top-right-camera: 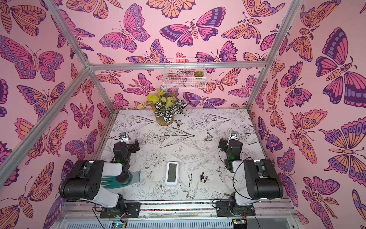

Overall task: Insert the battery into the alarm
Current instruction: Adjust the alarm at the center of the board.

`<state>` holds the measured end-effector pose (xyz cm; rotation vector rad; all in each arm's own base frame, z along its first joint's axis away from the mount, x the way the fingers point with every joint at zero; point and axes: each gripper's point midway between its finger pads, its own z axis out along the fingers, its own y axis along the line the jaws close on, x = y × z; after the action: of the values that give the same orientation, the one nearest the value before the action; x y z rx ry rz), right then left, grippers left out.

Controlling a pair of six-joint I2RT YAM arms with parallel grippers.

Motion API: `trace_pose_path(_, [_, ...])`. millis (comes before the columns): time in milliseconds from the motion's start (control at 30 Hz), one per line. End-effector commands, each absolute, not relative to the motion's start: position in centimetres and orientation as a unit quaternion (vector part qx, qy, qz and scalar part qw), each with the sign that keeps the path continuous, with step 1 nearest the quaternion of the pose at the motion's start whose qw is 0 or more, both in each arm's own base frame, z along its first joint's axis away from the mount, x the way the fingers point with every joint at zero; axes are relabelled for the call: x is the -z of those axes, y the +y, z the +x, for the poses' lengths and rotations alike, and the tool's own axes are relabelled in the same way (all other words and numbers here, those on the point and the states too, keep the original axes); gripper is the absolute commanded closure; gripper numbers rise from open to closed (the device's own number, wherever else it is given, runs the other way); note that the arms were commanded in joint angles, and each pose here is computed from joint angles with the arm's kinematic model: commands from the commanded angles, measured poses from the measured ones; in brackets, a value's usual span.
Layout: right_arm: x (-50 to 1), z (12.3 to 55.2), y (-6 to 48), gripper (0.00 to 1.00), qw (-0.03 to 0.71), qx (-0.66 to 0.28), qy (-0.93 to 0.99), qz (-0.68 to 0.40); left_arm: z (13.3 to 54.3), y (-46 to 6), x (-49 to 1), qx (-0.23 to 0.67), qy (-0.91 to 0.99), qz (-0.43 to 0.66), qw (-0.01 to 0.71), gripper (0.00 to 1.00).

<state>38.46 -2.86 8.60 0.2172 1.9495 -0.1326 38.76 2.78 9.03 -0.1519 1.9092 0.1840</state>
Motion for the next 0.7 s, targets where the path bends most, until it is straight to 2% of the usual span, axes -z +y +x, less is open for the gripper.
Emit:
trace_pose_path(0, [-9.6, 38.9, -2.9, 0.01, 0.567, 0.054, 0.817, 0.088, 38.9, 2.9, -9.2, -0.079, 0.812, -0.063, 0.576, 0.0])
trace_pose_path(567, [-10.0, 38.9, -2.8, 0.01, 0.575, 0.053, 0.812, 0.087, 38.8, 2.8, -9.3, -0.077, 0.809, -0.057, 0.579, 0.0])
trace_pose_path(667, [-13.0, 38.0, -1.4, 0.01, 0.593, 0.041, 0.802, 0.054, 38.3, 1.5, -12.8, -0.098, 0.785, -0.033, 0.61, 0.0])
